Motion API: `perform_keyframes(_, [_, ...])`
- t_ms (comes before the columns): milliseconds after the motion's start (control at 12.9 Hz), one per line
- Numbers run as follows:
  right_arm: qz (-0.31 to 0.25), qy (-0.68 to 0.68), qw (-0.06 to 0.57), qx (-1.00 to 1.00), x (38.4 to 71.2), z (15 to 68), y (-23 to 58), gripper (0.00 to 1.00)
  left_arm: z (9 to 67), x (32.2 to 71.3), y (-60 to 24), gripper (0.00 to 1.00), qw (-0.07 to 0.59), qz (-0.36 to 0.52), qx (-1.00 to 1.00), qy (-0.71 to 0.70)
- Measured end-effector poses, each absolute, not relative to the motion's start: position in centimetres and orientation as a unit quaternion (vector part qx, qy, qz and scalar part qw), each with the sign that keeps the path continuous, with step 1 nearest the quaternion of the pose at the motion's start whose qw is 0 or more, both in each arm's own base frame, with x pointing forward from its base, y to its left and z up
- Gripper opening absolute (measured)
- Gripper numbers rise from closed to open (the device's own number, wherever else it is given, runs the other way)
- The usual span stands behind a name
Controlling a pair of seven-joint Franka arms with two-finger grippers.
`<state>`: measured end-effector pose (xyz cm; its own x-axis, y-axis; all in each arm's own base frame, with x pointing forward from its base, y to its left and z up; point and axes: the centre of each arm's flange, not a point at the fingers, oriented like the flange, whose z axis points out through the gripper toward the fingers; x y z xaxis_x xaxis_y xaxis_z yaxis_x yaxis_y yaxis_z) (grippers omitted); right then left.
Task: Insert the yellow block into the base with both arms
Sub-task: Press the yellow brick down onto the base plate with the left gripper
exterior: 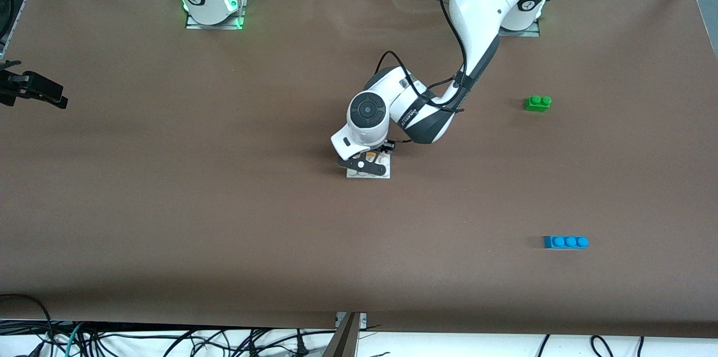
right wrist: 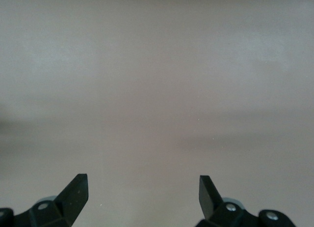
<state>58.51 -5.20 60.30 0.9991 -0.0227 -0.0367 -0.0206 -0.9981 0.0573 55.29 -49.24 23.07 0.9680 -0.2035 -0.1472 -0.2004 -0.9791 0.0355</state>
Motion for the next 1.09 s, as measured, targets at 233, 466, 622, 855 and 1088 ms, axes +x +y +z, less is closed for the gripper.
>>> perform_keyframes(233, [-0.019, -0.011, 0.028, 0.999, 58.51, 60.3, -5.23, 1.0, 23.05, 55.29, -49.24, 0.62, 0.01, -0.075, 0.992, -0.102])
perform_keyframes(466, [-0.019, -0.011, 0.028, 0.999, 58.51, 60.29, -5.27, 1.0, 22.98, 55.23, -49.27, 0.62, 0.01, -0.076, 0.992, -0.103])
perform_keyframes(622, [-0.019, -0.012, 0.029, 0.999, 58.53, 60.23, -5.31, 1.0, 22.97, 55.23, -49.27, 0.62, 0.01, -0.076, 0.992, -0.103])
perform_keyframes(855, [-0.021, -0.012, 0.029, 0.999, 58.6, 60.09, -5.32, 1.0, 22.97, 55.23, -49.28, 0.62, 0.01, -0.076, 0.992, -0.103])
perform_keyframes(1088, [-0.021, -0.012, 0.029, 0.999, 58.62, 60.02, -5.34, 1.0, 22.87, 55.2, -49.28, 0.62, 0.009, -0.077, 0.992, -0.103])
